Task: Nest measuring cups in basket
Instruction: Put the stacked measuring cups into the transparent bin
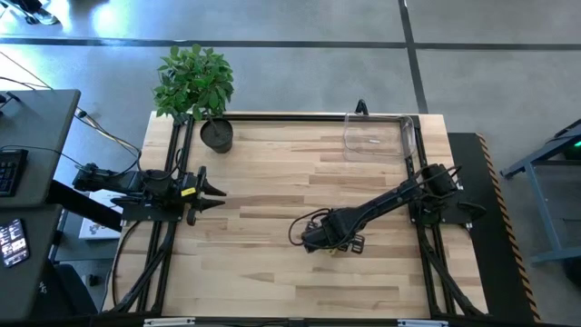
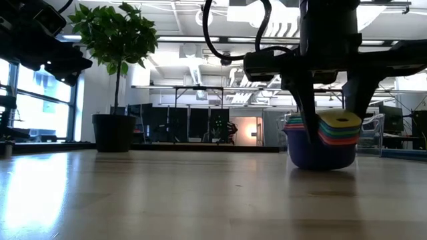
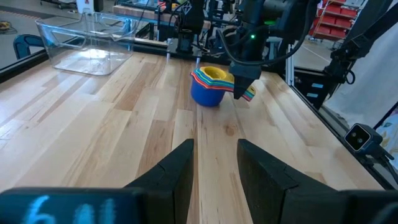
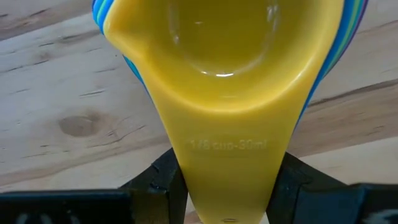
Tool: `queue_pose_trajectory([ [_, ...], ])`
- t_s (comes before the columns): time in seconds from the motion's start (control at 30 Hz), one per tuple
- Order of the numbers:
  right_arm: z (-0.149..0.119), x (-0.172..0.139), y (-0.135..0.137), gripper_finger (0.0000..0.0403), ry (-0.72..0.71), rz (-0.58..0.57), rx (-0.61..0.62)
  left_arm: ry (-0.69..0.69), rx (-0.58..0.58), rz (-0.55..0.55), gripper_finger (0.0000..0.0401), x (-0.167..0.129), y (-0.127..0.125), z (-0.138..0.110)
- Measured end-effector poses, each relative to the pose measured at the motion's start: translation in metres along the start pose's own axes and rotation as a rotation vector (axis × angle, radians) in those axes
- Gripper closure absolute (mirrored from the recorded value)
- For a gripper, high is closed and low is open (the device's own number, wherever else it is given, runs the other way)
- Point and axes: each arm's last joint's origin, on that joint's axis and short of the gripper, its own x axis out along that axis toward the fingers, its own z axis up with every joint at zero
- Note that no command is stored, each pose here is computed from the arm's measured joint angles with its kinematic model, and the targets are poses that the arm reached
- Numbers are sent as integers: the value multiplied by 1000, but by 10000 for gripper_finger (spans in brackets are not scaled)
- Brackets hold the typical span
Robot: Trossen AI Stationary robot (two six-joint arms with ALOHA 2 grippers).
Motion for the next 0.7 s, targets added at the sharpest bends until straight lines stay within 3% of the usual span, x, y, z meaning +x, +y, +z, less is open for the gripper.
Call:
queue_pose_trajectory([
  [0.7,-1,-6,7,269,-63,130,8,0,0,0,288,0,0,0],
])
